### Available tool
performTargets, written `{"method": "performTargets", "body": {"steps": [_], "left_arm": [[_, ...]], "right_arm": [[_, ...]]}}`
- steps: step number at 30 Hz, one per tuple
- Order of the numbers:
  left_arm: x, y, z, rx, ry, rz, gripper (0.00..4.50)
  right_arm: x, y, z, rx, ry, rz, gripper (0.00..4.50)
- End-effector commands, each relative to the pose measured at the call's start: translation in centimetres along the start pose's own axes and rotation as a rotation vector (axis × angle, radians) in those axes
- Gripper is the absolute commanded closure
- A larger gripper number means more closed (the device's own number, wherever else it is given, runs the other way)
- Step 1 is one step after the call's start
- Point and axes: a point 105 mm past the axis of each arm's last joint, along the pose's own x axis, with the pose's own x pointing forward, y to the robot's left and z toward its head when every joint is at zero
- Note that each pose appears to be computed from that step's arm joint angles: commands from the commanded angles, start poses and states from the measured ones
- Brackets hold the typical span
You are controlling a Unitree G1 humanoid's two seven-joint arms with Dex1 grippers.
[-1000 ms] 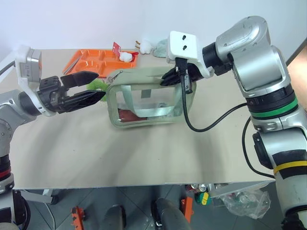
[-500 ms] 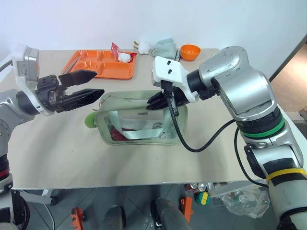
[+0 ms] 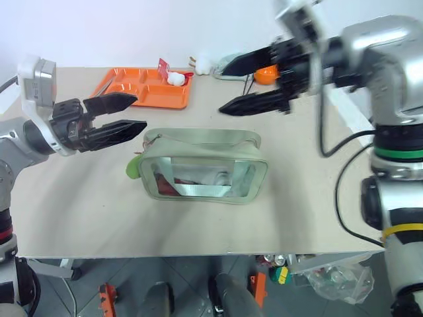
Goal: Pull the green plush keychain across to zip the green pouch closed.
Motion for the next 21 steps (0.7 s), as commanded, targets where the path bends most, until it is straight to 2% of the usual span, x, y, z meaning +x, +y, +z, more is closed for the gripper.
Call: {"method": "performTargets", "body": {"steps": [1, 6, 13, 17, 21], "left_arm": [[0.4, -0.5, 0.5, 0.012, 0.001, -0.044, 0.0], [1.1, -0.9, -0.8, 0.008, 0.07, -0.096, 0.0], [2.0, -0.7, -0.7, 0.003, 0.076, -0.158, 0.0], [2.6, -0.9, -0.6, -0.003, 0.07, -0.193, 0.0], [3.2, -1.6, -0.8, -0.014, 0.081, -0.245, 0.0]], "right_arm": [[-2.6, 1.8, -3.0, -0.039, 0.097, 0.031, 0.02], [-4.0, 2.8, -6.2, 0.025, 0.184, -0.064, 0.02], [-2.8, 5.6, -7.0, 0.128, 0.152, -0.034, 0.02], [-1.9, 6.4, -6.9, 0.162, 0.131, -0.017, 0.02], [-0.7, 6.1, -8.6, 0.171, 0.171, -0.056, 0.02]]}}
